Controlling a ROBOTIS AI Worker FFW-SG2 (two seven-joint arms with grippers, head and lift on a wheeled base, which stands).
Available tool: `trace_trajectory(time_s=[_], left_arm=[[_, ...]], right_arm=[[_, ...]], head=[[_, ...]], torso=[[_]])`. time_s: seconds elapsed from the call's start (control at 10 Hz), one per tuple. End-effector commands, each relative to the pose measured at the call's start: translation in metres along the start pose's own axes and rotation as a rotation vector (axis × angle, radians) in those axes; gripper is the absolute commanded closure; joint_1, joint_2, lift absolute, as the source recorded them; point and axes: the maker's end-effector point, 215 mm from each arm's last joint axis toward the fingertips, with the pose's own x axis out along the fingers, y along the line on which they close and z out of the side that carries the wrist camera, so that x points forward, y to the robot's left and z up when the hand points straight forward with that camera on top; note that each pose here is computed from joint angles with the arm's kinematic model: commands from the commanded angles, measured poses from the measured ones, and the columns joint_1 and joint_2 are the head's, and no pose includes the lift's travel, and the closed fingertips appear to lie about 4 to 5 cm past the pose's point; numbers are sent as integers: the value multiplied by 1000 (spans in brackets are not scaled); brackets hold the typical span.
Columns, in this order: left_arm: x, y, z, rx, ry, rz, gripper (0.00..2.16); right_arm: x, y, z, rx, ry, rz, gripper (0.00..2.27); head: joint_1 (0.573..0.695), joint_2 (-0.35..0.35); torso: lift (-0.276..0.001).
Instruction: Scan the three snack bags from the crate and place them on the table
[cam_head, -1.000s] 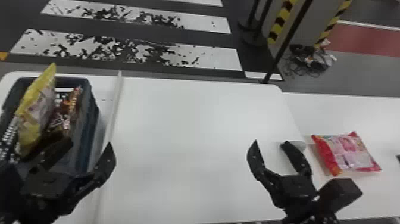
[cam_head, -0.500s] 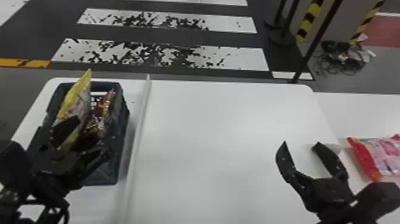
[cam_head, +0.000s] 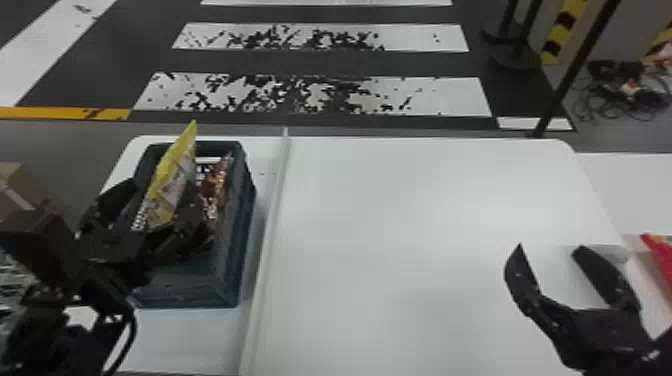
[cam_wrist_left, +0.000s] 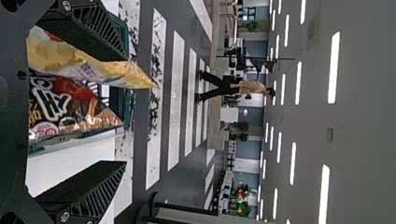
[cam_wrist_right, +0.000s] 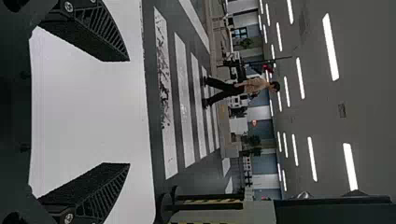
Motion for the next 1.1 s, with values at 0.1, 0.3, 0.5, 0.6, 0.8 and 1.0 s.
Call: trace_trajectory(time_s=[0.1,0.3,0.5,0.6,0.8,1.0], left_arm=[[13,24,-2,1,-26,56,90],[23,30,-4,7,-32,71,90],[34,38,-11,7,-23,89,90],[38,44,-12,11,-24,99,90],[48,51,-14,6,-37,111,90],[60,52,-23,9,-23,112,140]], right_arm=[[2,3,-3,1,3,7,83],[2,4,-8,-3,11,9,83],[4,3,-9,-5,13,10,83],[5,2,-10,-7,15,11,83],[9,-1,-17,-5,30,9,83],[10,-1,-18,-9,32,11,83]], head=[[695,91],[695,113],[695,121],[695,124],[695,134],[695,137]], torso=[[-62],[-62],[-62],[-62],[-62],[-62]])
